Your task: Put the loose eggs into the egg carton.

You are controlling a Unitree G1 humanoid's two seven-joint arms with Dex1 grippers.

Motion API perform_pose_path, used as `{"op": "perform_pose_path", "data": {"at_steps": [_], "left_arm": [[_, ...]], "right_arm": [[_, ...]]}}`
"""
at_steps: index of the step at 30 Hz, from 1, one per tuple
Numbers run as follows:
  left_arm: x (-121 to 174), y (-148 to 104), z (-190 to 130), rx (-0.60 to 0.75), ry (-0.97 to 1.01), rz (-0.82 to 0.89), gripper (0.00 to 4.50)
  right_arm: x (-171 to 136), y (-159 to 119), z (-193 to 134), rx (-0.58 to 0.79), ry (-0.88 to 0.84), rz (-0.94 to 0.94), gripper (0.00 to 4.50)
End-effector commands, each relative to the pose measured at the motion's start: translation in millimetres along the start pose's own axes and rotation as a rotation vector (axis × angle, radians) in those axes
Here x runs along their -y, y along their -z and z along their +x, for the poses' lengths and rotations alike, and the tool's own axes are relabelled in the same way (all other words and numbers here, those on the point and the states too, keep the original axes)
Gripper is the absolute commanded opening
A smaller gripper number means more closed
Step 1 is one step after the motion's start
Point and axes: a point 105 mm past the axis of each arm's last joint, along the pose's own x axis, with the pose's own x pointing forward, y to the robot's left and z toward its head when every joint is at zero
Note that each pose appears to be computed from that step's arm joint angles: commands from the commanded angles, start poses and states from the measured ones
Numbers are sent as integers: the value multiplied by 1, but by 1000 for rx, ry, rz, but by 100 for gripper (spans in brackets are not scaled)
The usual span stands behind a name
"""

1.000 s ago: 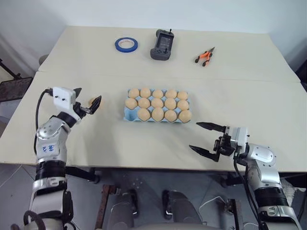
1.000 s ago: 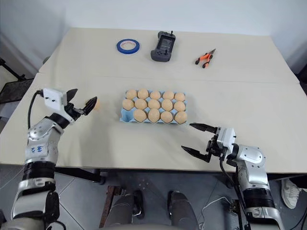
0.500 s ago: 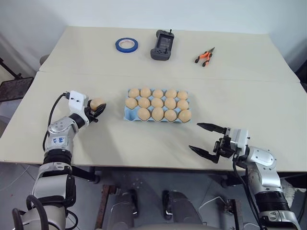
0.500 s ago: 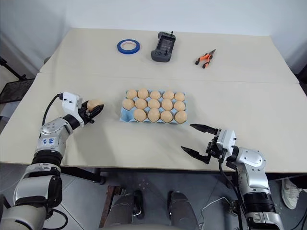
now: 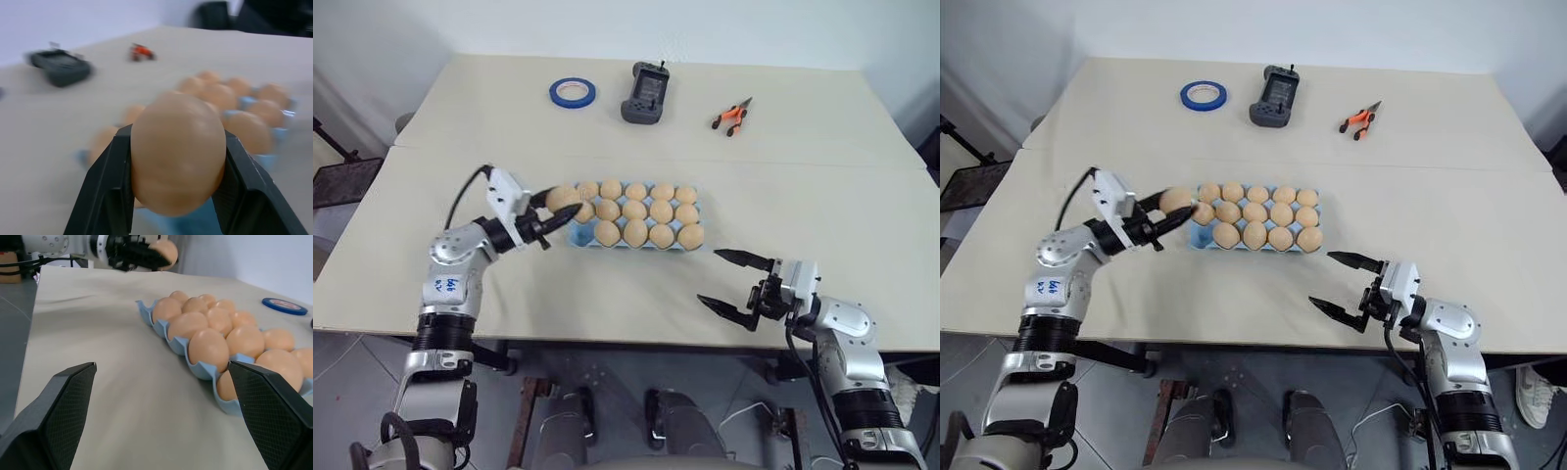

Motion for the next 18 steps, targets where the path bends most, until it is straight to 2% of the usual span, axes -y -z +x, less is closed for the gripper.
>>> {"op": "perform_pose_path", "data": {"at_steps": [1,2,3,10,15,18], "left_arm": [[2,-5,0,11,14,12,168],[1,-3,-1,6,6,10,168],[-1,-2,-1,5,-6,11,235],[-8,0,-12,-4,-39,23,439],[-16,2,-42,-31,-66,49,439],[-15,8,-70,-96,-55,101,439]], "right_arm": [[3,-7,5,33,6,-29,450],[3,-8,5,37,6,-30,450],[3,-8,6,40,6,-31,450],[2,-12,5,48,9,-37,450],[2,-12,-1,28,19,-40,450],[2,-12,-8,6,17,-32,450]]}}
